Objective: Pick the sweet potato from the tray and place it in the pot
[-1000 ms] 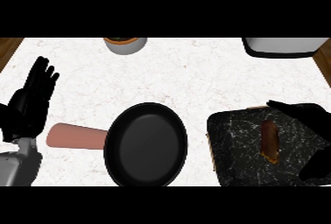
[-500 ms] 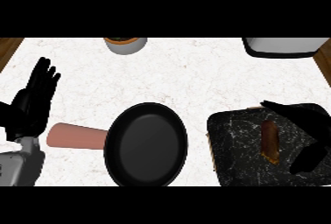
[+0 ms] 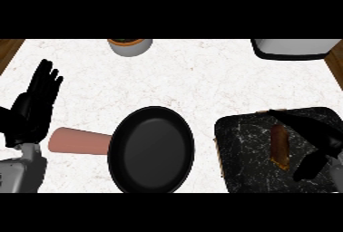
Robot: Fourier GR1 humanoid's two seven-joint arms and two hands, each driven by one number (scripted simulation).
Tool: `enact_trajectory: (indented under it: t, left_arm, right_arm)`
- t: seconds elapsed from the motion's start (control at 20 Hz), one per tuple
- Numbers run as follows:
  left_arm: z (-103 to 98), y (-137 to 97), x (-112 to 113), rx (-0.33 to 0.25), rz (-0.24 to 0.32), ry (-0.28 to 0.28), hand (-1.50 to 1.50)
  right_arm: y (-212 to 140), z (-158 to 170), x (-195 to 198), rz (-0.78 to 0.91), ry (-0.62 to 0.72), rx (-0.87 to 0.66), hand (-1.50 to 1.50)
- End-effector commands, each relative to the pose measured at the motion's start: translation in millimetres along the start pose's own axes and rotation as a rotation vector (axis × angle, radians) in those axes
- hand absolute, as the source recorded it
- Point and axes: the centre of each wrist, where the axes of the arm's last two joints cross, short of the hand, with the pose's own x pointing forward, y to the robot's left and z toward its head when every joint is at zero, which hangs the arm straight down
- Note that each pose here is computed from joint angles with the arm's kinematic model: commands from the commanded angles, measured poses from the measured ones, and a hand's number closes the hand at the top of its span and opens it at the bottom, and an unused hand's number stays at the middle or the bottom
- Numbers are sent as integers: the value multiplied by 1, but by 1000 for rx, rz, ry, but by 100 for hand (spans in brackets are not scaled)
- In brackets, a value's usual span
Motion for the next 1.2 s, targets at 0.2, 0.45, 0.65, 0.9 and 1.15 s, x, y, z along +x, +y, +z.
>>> enact_trajectory:
  t: [0.2, 0.45, 0.65, 0.9, 1.15]
  left_arm:
    - [-4, -6, -9, 12, 6, -5, 0]
    - [-3, -15, 9, 0, -19, 12, 0]
    - [-2, -10, 0, -3, -11, 5, 0]
    - [1, -6, -1, -1, -11, 18, 0]
    - [-1, -12, 1, -42, -12, 17, 0]
  right_arm:
    - [6, 0, -6, 122, -113, 8, 150]
    - [15, -12, -8, 115, -124, 26, 150]
    - [24, -25, 9, 147, -134, 6, 150]
    - [64, -39, 135, 86, -206, -102, 150]
    - [81, -44, 201, 43, -242, -158, 150]
